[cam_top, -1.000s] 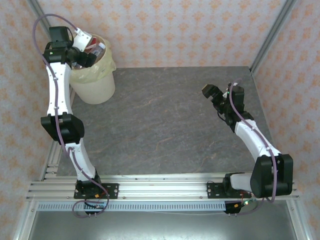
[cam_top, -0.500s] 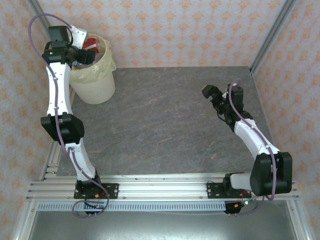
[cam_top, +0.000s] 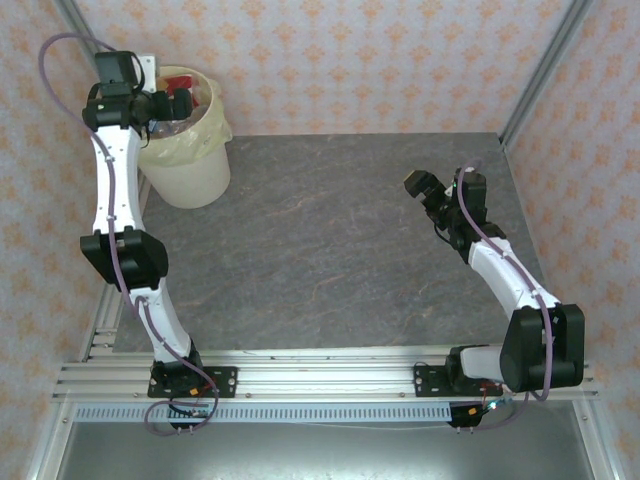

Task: Put the plastic bottles in the bin

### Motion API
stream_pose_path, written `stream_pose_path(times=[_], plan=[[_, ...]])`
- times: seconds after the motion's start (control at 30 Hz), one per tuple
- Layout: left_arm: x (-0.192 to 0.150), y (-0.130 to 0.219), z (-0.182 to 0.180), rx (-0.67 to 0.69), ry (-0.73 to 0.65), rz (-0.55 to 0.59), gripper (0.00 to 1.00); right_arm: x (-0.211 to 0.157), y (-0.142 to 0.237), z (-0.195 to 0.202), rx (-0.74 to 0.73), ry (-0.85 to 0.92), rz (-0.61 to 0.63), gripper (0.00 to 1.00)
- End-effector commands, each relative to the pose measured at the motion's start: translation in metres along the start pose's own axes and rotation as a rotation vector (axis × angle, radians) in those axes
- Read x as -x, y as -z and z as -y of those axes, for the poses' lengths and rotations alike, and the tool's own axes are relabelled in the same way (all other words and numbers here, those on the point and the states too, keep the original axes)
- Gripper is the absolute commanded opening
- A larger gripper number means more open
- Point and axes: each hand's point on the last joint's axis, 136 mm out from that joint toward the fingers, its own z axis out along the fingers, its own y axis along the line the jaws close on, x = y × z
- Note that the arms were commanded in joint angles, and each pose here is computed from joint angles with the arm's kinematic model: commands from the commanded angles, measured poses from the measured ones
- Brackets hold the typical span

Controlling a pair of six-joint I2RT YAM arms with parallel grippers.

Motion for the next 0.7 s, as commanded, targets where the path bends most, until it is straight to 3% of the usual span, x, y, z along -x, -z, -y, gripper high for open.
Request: stream_pose_path(times=[0.0,0.17,0.4,0.5,0.67], plan=[[0.039,0.064,0.028,-0.113,0.239,0.148,1.0,0.001,0.002,-0.002,-0.002,0.023,0.014,0.99],[0.031,0.094,0.034,-0.161,0.394,0.225,1.0,0.005,0.005,-0.007,0.008,0.035,0.024,0.99],[-0.005,0.152,0.033,-0.127,0.434,0.325,1.0,0.018,0.024,-0.003,-0.046,0.099,0.105,0.99],[-0.033,0.174,0.025,-0.061,0.439,0.353,1.0,0.025,0.037,0.005,-0.092,0.119,0.167,0.99],[-0.104,0.187,-0.002,0.121,0.444,0.306,1.0,0.038,0.067,0.031,-0.224,0.163,0.302,0.99]])
